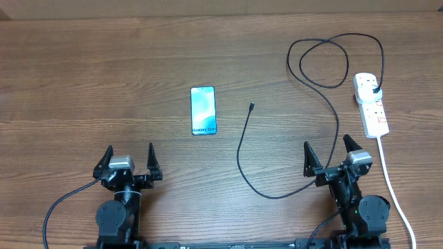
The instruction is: Plug charger to phone and switch on socket
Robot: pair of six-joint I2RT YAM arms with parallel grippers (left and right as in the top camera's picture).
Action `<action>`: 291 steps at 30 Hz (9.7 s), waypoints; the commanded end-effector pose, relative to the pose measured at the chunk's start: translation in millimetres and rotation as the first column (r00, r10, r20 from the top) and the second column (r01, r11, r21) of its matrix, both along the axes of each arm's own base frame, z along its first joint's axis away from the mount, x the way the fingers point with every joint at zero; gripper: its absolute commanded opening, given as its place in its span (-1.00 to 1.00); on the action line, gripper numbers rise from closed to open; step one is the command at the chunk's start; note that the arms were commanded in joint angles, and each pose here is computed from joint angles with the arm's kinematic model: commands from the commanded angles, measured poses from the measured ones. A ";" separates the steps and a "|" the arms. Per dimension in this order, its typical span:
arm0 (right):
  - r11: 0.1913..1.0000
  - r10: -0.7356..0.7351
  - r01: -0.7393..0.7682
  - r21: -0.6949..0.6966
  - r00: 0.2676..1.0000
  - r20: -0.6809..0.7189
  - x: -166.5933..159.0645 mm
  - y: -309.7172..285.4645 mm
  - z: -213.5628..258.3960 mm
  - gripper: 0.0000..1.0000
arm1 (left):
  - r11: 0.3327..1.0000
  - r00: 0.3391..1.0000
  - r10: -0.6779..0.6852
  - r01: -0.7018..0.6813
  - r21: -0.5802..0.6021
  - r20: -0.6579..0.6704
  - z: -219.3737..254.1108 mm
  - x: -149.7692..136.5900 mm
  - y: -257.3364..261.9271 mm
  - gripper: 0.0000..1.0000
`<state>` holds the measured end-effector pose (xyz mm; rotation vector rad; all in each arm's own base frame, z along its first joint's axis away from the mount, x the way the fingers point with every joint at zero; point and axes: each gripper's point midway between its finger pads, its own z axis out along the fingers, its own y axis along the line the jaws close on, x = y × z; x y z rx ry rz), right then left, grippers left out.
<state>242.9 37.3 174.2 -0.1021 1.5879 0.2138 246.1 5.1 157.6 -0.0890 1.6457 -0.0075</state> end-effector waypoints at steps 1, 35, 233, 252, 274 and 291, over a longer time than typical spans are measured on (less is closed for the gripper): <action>1.000 -0.005 0.005 -0.001 1.000 0.004 0.3 -0.5 -1.9 1.00 | 1.000 1.000 -0.004 0.004 0.025 0.006 0.0 -0.1 0.1 1.00; 1.000 -0.005 0.005 -0.001 1.000 0.004 0.3 -0.5 -1.9 1.00 | 0.813 0.790 -0.485 0.565 -0.138 0.376 96.9 -33.3 -88.2 1.00; 1.000 -0.005 0.005 -0.001 1.000 0.004 0.3 -0.5 -1.9 1.00 | 0.999 0.079 0.044 -0.008 0.043 -0.996 -185.4 140.9 -151.9 1.00; 1.000 -0.005 0.005 -0.001 1.000 0.004 0.3 -0.5 -1.9 1.00 | 0.999 0.081 0.041 0.003 0.042 -0.996 -186.7 140.9 -152.2 1.00; 1.000 -0.005 0.005 -0.001 1.000 0.004 0.3 -0.5 -1.9 0.99 | 1.000 0.086 0.006 -0.019 0.005 -0.996 -176.2 146.7 -160.1 0.64; 1.000 -0.005 0.005 -0.001 1.000 0.004 0.3 -0.5 -1.9 1.00 | 0.916 -0.267 -0.385 0.002 -0.400 -0.883 -110.3 88.3 -214.6 0.61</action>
